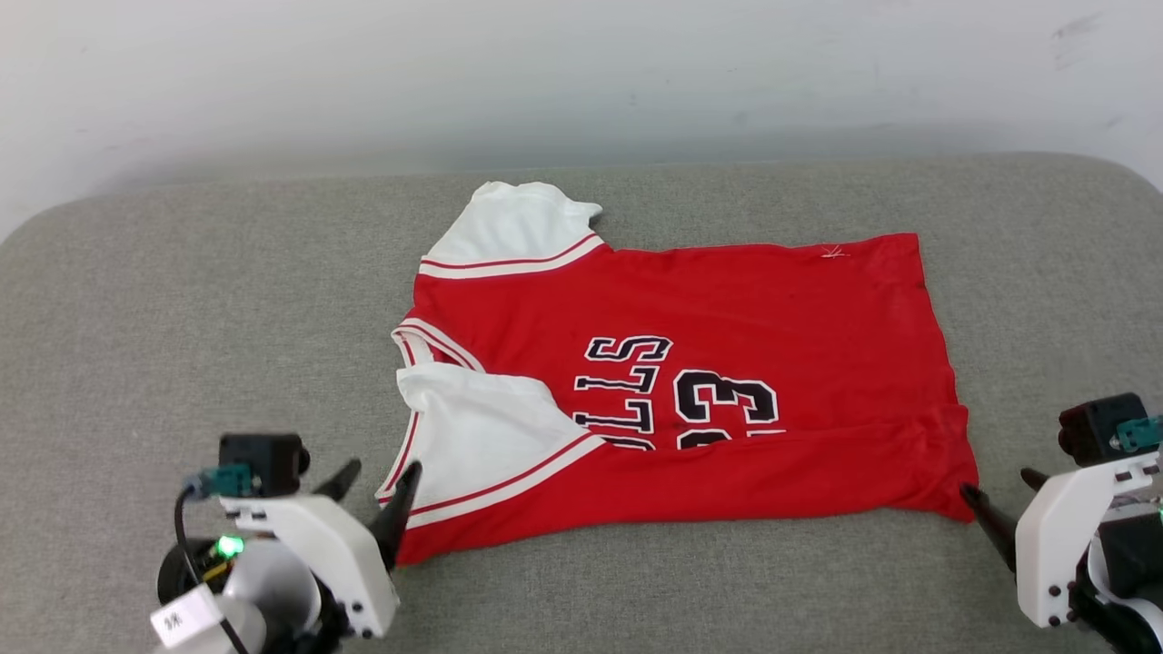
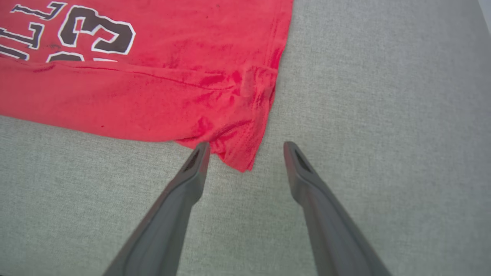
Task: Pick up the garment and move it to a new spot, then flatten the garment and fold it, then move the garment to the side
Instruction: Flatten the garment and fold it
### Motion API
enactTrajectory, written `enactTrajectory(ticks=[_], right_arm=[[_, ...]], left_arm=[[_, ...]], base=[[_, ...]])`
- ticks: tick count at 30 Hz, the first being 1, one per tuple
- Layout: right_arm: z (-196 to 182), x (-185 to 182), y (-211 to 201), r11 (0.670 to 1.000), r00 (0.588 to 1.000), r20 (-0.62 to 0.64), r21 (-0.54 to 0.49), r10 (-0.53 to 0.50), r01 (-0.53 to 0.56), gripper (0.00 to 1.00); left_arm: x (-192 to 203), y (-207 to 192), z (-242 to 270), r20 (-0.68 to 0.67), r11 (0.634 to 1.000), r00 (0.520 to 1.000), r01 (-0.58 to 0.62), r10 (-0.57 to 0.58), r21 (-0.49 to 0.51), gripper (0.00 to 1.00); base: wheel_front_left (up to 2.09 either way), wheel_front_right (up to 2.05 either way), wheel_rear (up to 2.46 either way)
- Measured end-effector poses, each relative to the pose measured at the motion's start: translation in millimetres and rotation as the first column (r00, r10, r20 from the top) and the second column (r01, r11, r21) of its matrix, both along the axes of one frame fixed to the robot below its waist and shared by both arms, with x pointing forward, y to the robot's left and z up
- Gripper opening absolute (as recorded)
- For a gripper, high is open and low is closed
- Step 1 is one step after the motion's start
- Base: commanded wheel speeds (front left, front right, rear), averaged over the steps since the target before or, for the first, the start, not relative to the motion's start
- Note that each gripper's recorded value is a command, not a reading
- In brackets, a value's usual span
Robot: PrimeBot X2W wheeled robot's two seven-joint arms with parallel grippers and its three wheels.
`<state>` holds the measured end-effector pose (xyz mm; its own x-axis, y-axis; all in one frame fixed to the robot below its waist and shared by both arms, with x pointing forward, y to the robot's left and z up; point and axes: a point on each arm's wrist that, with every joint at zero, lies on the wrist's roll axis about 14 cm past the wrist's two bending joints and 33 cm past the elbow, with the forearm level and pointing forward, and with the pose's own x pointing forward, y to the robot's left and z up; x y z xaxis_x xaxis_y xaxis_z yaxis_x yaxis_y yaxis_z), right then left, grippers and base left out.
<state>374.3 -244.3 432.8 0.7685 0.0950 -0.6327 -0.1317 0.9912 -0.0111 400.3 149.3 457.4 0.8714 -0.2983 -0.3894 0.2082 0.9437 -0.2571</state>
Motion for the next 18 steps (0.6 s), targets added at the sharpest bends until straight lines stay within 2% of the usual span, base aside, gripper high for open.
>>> enactTrajectory(ticks=[9, 12, 18], right_arm=[[-3, -29, 6, 1.000, 0.993, -0.113, -0.021, -0.018, 0.015, 1.00], [2, -28, 8, 0.999, 0.994, -0.108, -0.024, -0.024, 0.021, 1.00], [-1, -27, 8, 0.999, 0.991, -0.132, -0.029, -0.035, 0.032, 1.00]], left_arm=[[-37, -12, -31, -0.180, 0.995, 0.983, 0.059, -0.044, 0.075, 1.00], [-37, -4, -41, -0.218, 0.988, 0.976, 0.061, -0.030, 0.140, 1.00], [-27, 1, -59, -0.265, 0.981, 0.964, 0.044, 0.007, 0.187, 1.00]], base=[[0.00, 0.00, 0.00], [0.00, 0.00, 0.00], [0.00, 0.00, 0.00]])
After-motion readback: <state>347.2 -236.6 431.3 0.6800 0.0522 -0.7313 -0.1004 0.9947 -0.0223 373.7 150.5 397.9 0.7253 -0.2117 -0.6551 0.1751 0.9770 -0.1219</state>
